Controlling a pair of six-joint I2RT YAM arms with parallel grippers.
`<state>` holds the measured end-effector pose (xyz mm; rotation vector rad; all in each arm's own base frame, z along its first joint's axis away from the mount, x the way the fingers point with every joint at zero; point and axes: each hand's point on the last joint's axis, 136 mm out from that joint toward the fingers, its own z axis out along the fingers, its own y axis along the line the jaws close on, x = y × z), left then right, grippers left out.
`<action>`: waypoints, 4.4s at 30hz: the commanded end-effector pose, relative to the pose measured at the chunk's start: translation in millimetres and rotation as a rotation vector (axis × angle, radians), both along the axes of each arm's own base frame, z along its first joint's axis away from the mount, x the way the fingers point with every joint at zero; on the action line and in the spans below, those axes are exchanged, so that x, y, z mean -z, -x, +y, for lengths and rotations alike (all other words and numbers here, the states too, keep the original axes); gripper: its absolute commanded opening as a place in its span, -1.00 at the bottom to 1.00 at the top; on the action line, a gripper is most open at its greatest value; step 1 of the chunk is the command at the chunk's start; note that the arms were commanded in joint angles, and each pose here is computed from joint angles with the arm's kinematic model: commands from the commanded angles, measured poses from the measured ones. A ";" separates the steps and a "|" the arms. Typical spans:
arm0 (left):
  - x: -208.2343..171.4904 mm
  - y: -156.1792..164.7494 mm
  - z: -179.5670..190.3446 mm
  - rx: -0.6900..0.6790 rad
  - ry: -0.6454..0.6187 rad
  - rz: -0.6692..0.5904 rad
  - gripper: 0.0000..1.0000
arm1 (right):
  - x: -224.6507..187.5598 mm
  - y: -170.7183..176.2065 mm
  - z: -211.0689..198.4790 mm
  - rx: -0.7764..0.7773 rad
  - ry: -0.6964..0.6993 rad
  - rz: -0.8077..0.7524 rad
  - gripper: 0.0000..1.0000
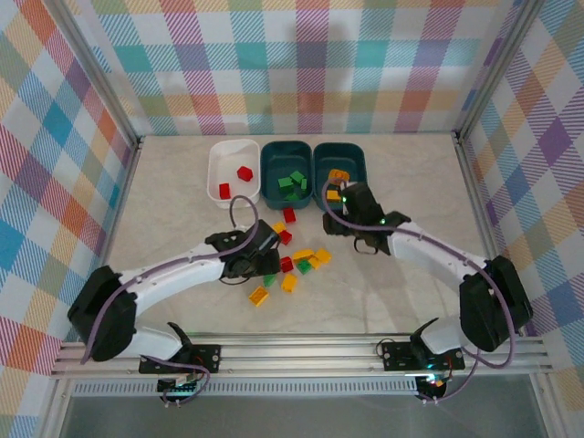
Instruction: Sort the legos into containers by color
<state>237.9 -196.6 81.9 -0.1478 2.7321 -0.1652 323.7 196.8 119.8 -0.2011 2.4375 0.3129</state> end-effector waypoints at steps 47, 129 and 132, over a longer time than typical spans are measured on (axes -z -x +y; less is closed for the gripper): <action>50.8 -119.0 -82.6 0.177 -0.060 0.046 0.21 | 17.3 -5.9 -46.1 0.245 -0.032 -0.100 0.35; -53.0 -149.7 78.8 -0.306 0.247 -0.066 0.65 | 30.0 24.2 58.1 -0.079 -0.062 0.014 0.43; -31.5 -103.7 81.4 -0.322 0.272 -0.036 0.67 | 35.3 32.1 74.6 -0.093 -0.027 0.018 0.53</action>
